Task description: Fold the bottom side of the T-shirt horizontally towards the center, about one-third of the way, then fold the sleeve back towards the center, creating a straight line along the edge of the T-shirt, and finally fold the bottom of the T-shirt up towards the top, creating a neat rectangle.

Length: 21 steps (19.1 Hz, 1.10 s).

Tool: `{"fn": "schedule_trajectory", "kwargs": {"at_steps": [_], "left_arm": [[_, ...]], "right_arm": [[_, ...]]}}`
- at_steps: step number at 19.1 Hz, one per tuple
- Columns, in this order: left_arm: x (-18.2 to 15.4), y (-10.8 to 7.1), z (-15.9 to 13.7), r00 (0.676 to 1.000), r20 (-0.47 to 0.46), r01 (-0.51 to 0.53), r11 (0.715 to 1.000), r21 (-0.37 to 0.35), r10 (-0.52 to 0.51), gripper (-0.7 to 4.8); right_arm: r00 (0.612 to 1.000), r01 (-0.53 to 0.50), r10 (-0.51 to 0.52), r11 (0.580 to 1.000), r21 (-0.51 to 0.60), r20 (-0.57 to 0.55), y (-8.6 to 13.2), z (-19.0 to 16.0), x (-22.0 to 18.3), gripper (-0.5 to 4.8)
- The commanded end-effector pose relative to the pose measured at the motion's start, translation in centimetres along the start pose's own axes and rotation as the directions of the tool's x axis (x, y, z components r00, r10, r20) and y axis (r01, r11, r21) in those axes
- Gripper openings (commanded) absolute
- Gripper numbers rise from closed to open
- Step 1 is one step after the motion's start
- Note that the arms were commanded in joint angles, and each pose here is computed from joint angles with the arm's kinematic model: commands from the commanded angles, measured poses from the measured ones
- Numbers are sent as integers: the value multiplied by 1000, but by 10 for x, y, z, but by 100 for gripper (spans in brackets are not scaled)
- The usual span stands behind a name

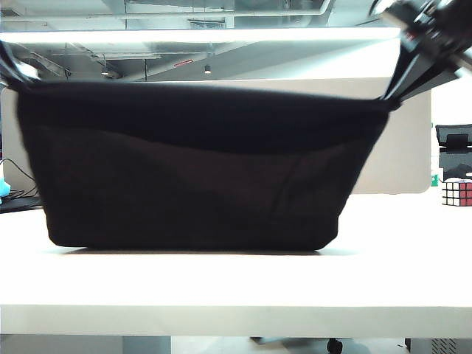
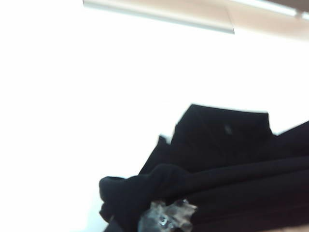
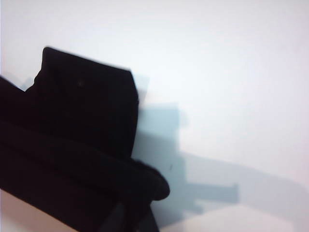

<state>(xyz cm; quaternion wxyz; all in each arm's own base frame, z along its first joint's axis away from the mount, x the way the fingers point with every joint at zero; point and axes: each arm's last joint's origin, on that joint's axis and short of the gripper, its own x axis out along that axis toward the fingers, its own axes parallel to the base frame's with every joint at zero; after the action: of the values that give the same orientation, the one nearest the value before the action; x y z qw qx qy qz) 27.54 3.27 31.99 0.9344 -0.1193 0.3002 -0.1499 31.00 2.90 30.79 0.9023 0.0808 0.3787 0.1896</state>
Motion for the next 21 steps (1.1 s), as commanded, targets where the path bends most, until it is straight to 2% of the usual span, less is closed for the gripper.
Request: {"fn": "schedule_trajectory", "kwargs": {"at_steps": [1,4,7,8,9,10,11,12,16,17,18,19,21], "left_arm": [[45,13,26,999,40,5,999,32,-6,-6],[108,26,39,999,-6,37,998,41,-37,-6],[149,31,44,998,-39,55,997,51,-53,-6],[163,33,45,997,-38,63,996,57,-61,4],[168,35,46,997,-31,68,996,60,-66,47],[170,36,48,998,-11,60,996,70,-59,225],[169,37,48,998,-4,58,996,73,-58,257],[166,38,51,998,12,53,996,75,-54,279],[144,37,58,999,3,41,997,58,-41,265],[139,36,59,999,2,41,998,57,-41,239],[126,29,62,999,6,43,996,79,-44,144],[120,27,63,999,7,42,996,83,-43,112],[102,18,62,999,11,43,995,89,-44,5]], "right_arm": [[999,35,-35,999,-2,23,-16,26,34,-5],[999,37,-37,999,12,-7,-32,44,77,-5],[999,38,-38,999,6,4,-40,52,99,-4],[999,30,-30,1000,-10,32,-43,53,106,72],[998,31,-29,999,-26,54,-44,55,108,198],[995,42,-39,999,-35,92,-47,59,107,400],[994,47,-43,998,-36,103,-49,60,105,428],[993,59,-57,998,-21,108,-55,65,96,427],[995,85,-87,996,36,50,-64,69,66,419],[996,78,-80,996,44,47,-66,69,60,406],[997,48,-52,997,61,50,-69,70,45,357],[998,34,-37,997,64,52,-69,70,41,340],[998,18,-22,998,66,53,-66,68,27,222]]}}
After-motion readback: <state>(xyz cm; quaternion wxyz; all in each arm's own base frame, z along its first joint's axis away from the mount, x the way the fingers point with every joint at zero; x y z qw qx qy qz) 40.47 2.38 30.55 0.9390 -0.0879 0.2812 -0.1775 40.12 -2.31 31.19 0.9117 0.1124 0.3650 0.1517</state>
